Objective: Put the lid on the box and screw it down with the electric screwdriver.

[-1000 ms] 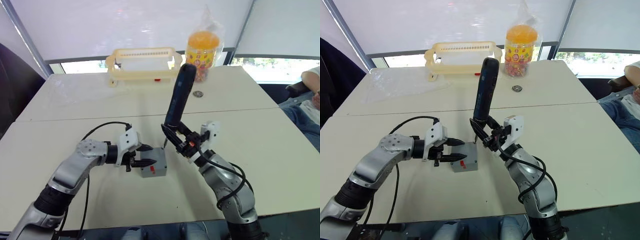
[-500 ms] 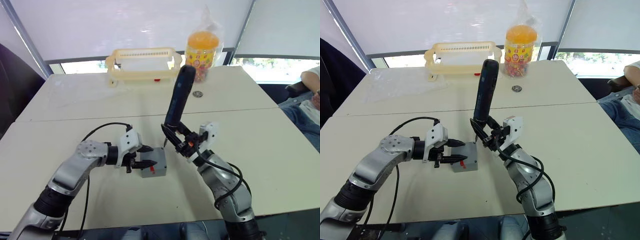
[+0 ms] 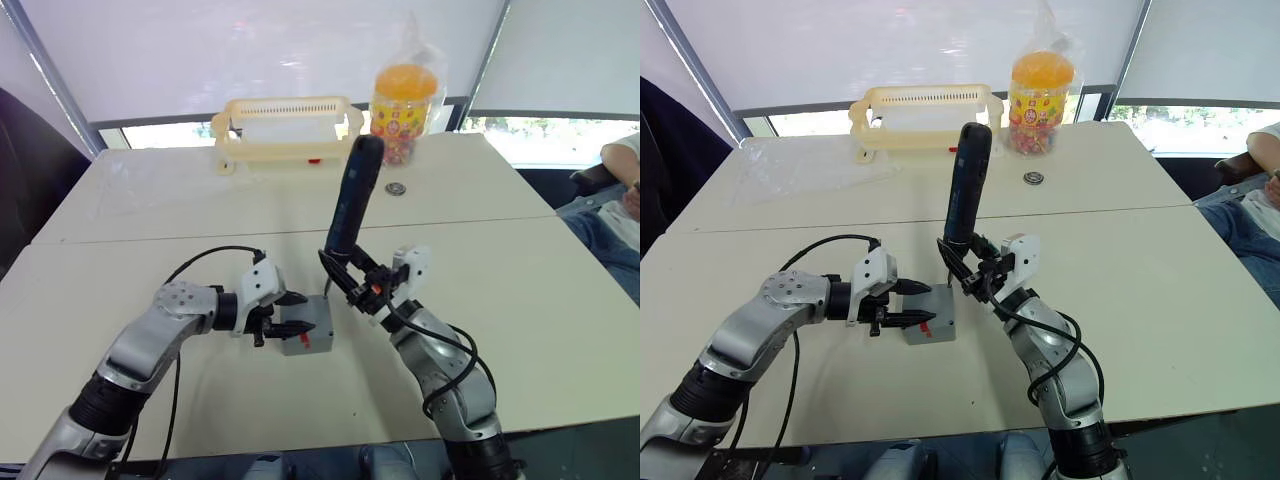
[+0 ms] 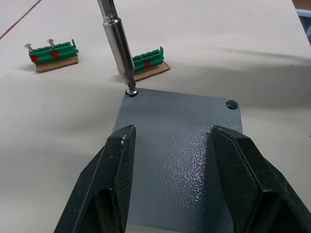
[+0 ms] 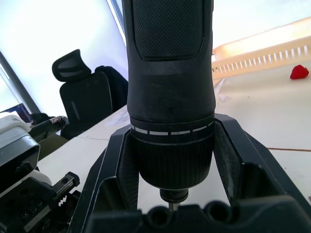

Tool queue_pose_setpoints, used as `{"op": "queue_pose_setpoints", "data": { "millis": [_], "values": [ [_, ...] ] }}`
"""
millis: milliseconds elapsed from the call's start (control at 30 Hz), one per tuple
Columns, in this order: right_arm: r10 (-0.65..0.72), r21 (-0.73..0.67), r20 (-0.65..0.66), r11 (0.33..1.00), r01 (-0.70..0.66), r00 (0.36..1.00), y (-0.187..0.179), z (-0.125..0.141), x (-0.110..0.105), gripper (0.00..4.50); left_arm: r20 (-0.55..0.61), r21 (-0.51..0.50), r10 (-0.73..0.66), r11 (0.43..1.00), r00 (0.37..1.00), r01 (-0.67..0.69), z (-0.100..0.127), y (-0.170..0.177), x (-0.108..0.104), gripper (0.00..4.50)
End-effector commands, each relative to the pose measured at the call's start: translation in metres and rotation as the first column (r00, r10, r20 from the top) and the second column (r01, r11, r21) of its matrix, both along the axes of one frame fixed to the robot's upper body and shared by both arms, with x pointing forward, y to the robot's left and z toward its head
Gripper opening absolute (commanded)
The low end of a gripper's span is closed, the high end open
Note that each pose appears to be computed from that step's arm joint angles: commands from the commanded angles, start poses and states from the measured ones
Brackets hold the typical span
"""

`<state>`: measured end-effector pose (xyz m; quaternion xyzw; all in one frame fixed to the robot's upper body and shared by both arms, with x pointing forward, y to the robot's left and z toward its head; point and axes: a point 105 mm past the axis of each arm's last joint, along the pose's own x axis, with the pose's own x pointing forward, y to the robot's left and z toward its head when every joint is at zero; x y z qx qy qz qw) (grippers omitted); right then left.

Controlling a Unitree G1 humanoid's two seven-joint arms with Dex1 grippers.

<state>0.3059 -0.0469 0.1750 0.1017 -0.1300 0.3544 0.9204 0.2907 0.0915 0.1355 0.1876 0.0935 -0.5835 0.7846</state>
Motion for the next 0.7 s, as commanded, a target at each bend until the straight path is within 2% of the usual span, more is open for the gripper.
{"op": "queue_pose_setpoints", "data": {
  "millis": [33, 700],
  "values": [
    [0.011, -0.007, 0.078, 1.000, -0.010, 0.997, 0.005, 0.012, -0.004, 1.75, -0.017, 0.023, 0.000, 1.000, 1.000, 0.000, -0.007, 0.000, -0.004, 2.47],
    [0.029, -0.236, 0.124, 0.972, 0.001, 0.992, 0.012, -0.020, -0.006, 1.75, -0.031, 0.047, 0.000, 0.999, 1.000, 0.001, -0.014, 0.004, -0.006, 2.47]
  ]
}}
